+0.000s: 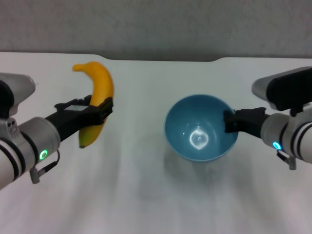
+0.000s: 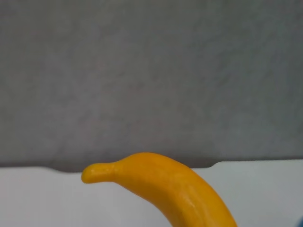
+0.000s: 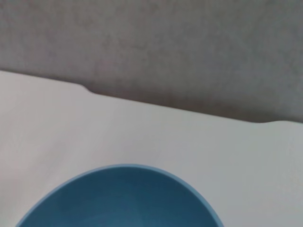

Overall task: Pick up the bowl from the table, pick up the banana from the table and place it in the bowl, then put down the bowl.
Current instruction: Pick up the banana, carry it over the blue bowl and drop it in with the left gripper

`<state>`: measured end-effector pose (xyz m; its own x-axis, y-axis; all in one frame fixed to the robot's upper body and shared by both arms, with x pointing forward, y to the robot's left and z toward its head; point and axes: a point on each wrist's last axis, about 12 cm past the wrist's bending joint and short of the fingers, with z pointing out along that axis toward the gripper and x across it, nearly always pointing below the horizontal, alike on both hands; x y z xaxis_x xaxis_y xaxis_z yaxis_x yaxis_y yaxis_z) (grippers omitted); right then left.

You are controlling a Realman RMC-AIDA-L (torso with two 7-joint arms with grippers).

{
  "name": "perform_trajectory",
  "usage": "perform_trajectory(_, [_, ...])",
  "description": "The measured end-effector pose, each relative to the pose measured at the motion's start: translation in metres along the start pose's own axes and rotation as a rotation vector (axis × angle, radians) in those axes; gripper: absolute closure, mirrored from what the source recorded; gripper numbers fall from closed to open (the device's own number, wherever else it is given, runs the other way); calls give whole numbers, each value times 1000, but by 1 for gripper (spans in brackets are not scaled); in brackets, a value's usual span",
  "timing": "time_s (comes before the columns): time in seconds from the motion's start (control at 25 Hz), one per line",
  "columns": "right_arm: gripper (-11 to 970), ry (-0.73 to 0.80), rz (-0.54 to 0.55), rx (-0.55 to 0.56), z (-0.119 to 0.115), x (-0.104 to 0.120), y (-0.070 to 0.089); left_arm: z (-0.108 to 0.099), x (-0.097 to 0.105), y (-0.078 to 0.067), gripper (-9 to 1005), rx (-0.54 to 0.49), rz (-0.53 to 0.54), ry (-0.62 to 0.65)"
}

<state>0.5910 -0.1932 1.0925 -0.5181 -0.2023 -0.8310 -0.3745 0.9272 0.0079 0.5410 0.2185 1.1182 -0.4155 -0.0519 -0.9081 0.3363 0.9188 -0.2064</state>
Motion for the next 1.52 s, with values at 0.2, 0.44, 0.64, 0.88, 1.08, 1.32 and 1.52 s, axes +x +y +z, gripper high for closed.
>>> perform_trajectory(0.2, [918, 15, -4, -41, 9, 2, 12, -9, -16, -21, 491, 76, 27, -46])
perform_trajectory(0.44, [918, 8, -46, -110, 17, -5, 36, -8, -16, -34, 492, 143, 49, -50])
perform_trajectory(0.64, [918, -10, -70, -140, 18, -12, 47, -4, -13, -42, 492, 191, 52, -51])
perform_trajectory(0.88, [917, -25, -75, -171, 19, -18, 56, 2, -8, -51, 492, 245, 49, -44])
perform_trajectory(1.08, [917, -27, -104, -203, 20, -21, 69, 4, -8, -56, 492, 271, 47, -50])
perform_trajectory(1.32, [917, -46, -117, -247, 18, -28, 83, 10, -1, -59, 493, 285, 46, -26])
perform_trajectory(1.52, [917, -60, -117, -259, 15, -32, 87, 11, 1, -55, 493, 276, 45, -33])
